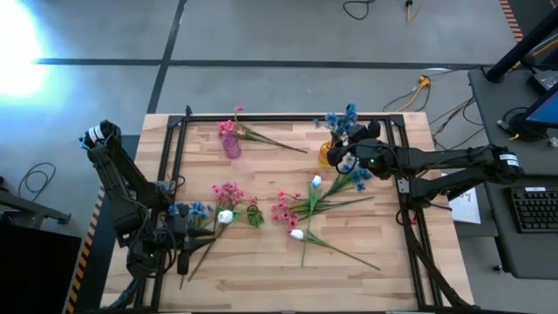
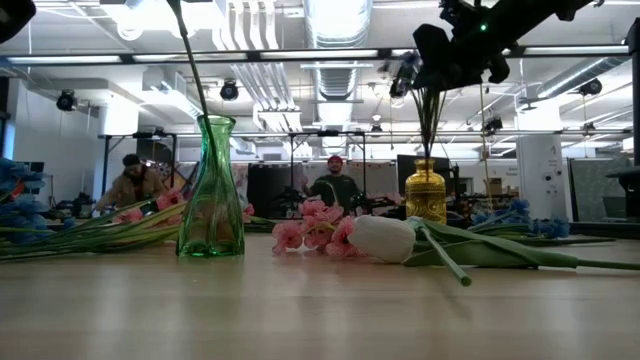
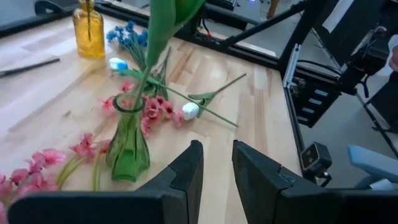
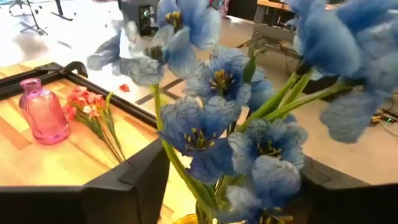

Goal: Sort flowers into vase by color
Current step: Put the bottom right blue flowers into the yellow vase, then put the bottom left pink flowers into the pink vase

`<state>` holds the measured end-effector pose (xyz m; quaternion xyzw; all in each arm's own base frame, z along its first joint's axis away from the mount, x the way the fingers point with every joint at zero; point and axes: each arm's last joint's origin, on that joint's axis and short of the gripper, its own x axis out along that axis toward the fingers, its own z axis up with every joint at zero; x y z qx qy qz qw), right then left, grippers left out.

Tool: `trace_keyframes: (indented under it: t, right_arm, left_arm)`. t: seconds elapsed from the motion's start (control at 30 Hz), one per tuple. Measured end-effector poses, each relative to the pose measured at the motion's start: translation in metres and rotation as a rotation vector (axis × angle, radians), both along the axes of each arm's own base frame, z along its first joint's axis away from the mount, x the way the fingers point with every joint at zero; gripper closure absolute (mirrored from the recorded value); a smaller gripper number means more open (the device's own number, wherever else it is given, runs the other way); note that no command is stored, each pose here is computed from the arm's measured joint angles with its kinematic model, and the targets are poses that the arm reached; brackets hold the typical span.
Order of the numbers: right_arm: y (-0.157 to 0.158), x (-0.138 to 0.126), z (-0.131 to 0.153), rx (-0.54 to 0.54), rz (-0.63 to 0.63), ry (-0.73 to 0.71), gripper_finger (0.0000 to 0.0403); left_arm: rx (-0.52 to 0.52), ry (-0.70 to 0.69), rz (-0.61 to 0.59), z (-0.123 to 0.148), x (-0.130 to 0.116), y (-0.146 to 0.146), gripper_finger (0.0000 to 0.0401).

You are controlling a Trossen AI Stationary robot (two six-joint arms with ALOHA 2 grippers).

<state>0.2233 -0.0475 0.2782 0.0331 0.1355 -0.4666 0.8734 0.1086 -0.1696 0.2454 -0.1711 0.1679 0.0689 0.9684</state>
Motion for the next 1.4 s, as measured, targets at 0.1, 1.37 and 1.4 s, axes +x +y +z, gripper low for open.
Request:
trace_keyframes:
  t: [0.1,1.37,1.4]
  right_arm:
    - [0.0,-0.001,0.001,0.008,0.02,-0.003,0.0151]
    - [0.007,-0.025,0.027,0.321,0.02,0.124,0.0068]
    - [0.007,-0.025,0.027,0.326,0.016,0.126,0.0067]
  left_arm:
    - [-0.019,0.012,-0.008,0.0,0.0,0.0,0.0327]
    - [-0.502,0.445,0.223,-0.038,0.007,0.0,0.032]
    - [-0.51,0.46,0.233,-0.04,0.008,0.0,0.0317]
